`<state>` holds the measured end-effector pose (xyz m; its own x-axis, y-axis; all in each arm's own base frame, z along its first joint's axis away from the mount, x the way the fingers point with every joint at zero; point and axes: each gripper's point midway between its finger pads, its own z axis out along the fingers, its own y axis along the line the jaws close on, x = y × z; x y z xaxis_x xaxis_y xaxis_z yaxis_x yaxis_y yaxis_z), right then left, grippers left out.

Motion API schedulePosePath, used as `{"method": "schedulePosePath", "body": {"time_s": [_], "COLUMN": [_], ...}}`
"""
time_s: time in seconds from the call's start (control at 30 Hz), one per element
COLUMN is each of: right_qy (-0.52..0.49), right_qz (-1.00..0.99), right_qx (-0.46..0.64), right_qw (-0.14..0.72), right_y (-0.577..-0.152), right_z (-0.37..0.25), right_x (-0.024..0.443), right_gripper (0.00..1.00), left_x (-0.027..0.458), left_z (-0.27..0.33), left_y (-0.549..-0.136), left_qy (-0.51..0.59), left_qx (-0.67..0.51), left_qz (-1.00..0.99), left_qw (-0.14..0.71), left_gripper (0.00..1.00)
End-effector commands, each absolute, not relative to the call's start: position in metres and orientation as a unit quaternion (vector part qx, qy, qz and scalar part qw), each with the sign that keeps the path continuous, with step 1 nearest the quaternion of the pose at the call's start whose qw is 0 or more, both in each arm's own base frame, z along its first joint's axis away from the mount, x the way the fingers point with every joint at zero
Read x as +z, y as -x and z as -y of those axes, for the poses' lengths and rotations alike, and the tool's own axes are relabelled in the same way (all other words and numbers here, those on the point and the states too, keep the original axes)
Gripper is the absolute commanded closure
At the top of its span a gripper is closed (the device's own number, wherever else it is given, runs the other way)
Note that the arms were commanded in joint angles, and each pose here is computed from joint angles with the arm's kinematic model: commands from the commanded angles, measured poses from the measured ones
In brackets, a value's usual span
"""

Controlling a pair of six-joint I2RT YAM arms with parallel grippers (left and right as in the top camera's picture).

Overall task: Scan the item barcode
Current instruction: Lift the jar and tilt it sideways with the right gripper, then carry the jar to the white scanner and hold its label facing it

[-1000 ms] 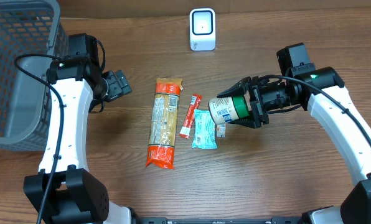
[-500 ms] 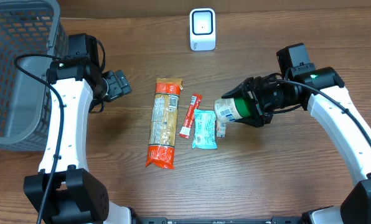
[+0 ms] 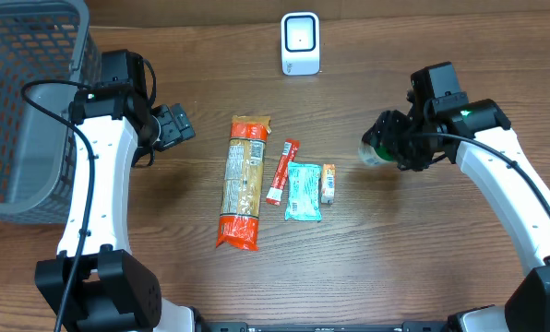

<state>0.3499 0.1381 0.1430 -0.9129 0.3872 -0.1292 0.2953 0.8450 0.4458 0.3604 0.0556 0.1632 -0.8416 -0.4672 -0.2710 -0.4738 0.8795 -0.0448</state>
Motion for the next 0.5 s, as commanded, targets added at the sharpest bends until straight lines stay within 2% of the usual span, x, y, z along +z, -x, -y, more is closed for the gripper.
{"method": "schedulePosePath", "body": {"time_s": [0.0, 0.13, 0.47], "right_qy": [-0.120, -0.073, -0.031], "right_qz": [-0.957, -0.955, -0.940], "right_qx": [0.212, 0.226, 0.230], "right_qw": [0.157, 0.178, 0.251], "right_y": [-0.364, -0.368, -0.360], "right_z": [-0.138, -0.149, -0.166], "right_x": [0.166, 0.200, 0.315], "right_gripper": [0.96, 0.96, 0.97], "left_x": [0.174, 0.174, 0.174], "left_z": [-0.057, -0.057, -0.057], "left_y": [-0.363, -0.363, -0.363], "left_qy": [0.239, 0.239, 0.239], "left_qx": [0.015, 0.015, 0.015], "left_qz": [-0.958, -0.958, -0.959], "left_qw": [0.154, 0.154, 0.154], "left_gripper": [0.00, 0.00, 0.00]}}
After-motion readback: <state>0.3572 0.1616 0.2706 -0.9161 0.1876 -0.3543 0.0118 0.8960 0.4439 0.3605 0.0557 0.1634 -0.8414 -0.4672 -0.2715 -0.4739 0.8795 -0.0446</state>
